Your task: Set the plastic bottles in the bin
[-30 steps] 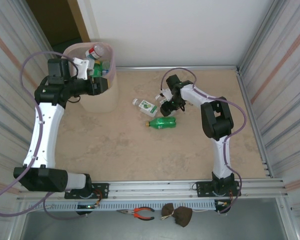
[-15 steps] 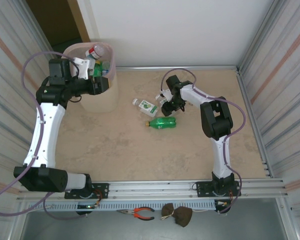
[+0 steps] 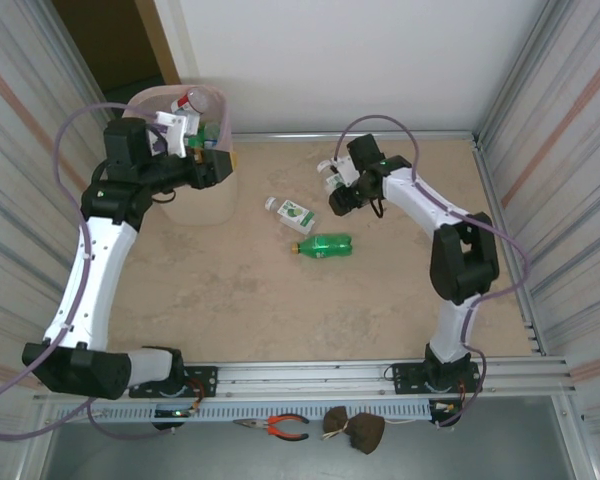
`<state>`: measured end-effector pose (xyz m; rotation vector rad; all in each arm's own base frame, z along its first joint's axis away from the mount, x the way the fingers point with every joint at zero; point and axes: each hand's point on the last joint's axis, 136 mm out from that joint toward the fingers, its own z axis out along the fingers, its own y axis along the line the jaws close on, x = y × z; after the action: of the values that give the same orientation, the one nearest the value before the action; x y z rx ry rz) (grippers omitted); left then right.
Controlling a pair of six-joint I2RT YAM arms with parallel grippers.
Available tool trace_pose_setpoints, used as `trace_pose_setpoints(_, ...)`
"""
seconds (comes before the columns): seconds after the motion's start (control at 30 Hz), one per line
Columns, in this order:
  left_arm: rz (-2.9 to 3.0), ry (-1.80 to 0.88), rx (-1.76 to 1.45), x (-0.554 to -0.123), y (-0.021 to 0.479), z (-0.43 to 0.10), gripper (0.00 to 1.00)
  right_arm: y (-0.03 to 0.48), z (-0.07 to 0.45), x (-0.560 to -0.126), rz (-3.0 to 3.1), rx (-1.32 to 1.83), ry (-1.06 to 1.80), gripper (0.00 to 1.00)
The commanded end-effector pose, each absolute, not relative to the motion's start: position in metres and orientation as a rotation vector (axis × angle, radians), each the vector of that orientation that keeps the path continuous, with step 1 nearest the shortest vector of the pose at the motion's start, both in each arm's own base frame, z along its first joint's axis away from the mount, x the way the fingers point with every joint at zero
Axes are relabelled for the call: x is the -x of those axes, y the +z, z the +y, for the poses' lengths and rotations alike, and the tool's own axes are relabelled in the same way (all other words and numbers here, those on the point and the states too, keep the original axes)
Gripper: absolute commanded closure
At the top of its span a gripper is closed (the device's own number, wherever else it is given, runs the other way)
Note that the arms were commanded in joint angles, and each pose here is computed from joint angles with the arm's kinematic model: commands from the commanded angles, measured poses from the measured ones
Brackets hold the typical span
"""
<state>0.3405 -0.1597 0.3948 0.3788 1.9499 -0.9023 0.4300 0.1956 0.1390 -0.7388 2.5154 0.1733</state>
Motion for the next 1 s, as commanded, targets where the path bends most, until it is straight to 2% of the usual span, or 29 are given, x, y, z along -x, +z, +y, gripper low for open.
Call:
trace_pose_setpoints(0.0,1.839,-0.939,-0.421,-0.331,0.427,-0.176,0.34,0.191,0.201,-0.429,2.372,0.651,0.264,0.38)
trace_pose_setpoints(0.47,1.670,-0.959,-0.526,-0.319,0.466,-0.253,0.28,0.332,0.226,-0.379,1.854,0.605,0.469,0.42)
trace_pose_setpoints(0.8,1.700,-1.028,-0.577,-0.325,0.462,-0.300,0.21,0.374,0.248,-0.342,1.682,0.670,0.538,0.43)
trace_pose_setpoints(0.97,1.719,-1.036,-0.572,-0.330,0.459,-0.311,0.21,0.387,0.252,-0.332,1.639,0.688,0.537,0.43)
